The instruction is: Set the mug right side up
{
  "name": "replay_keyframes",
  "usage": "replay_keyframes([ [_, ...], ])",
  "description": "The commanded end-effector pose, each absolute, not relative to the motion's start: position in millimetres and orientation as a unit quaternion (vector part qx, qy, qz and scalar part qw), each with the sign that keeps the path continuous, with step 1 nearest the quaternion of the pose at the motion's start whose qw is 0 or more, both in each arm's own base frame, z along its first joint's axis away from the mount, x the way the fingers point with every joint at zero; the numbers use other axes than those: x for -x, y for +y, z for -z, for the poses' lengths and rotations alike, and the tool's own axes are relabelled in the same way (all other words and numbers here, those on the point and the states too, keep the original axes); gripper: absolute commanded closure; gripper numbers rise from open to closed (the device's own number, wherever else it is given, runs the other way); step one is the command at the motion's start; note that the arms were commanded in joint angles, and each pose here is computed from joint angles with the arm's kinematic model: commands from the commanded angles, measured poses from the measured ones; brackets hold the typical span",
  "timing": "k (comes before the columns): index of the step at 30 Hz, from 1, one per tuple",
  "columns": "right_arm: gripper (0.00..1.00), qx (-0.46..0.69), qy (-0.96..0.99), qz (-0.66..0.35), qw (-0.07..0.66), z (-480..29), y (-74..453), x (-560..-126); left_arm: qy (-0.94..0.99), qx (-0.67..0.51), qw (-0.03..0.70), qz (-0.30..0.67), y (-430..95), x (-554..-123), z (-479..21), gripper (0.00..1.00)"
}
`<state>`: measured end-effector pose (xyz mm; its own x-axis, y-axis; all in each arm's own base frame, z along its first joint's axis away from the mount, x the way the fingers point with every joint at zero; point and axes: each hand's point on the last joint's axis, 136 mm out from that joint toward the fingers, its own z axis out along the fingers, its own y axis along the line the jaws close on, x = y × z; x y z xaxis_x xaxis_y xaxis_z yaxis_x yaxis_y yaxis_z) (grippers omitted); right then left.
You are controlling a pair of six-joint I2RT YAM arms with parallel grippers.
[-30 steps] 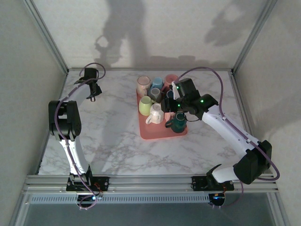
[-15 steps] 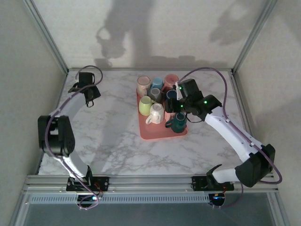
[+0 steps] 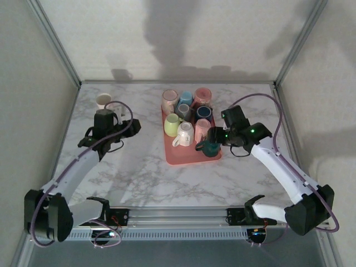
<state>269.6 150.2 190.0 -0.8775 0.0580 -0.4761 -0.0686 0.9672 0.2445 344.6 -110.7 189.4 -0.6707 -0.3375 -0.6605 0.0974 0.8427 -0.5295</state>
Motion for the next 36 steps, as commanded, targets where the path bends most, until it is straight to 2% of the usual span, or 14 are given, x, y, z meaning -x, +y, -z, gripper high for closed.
replay_keyframes([
  [1,0.22,-0.024,0.965,-0.136,0.222,-175,148,-262,0.848,0.045,0.416,0.326,-130,-333,-204,0.51],
  [3,0.18,-0.030,0.966,-0.140,0.214,-168,151,-263,0.847,0.045,0.413,0.333,-133,-329,-200,0.51],
  [6,0.02,-0.045,0.967,-0.142,0.208,-159,153,-267,0.850,0.045,0.404,0.334,-136,-327,-190,0.51],
  [7,0.01,-0.049,0.967,-0.143,0.206,-157,154,-269,0.851,0.044,0.402,0.335,-137,-326,-188,0.51],
  [17,0.01,-0.088,0.968,-0.141,0.187,-133,164,-291,0.849,0.039,0.402,0.341,-142,-324,-186,0.51],
  [26,0.04,-0.066,0.976,-0.104,0.179,-113,160,-304,0.847,0.038,0.400,0.349,-145,-323,-184,0.51],
  [36,0.18,0.013,0.983,-0.078,0.168,-103,162,-307,0.850,0.039,0.394,0.346,-145,-322,-176,0.52],
])
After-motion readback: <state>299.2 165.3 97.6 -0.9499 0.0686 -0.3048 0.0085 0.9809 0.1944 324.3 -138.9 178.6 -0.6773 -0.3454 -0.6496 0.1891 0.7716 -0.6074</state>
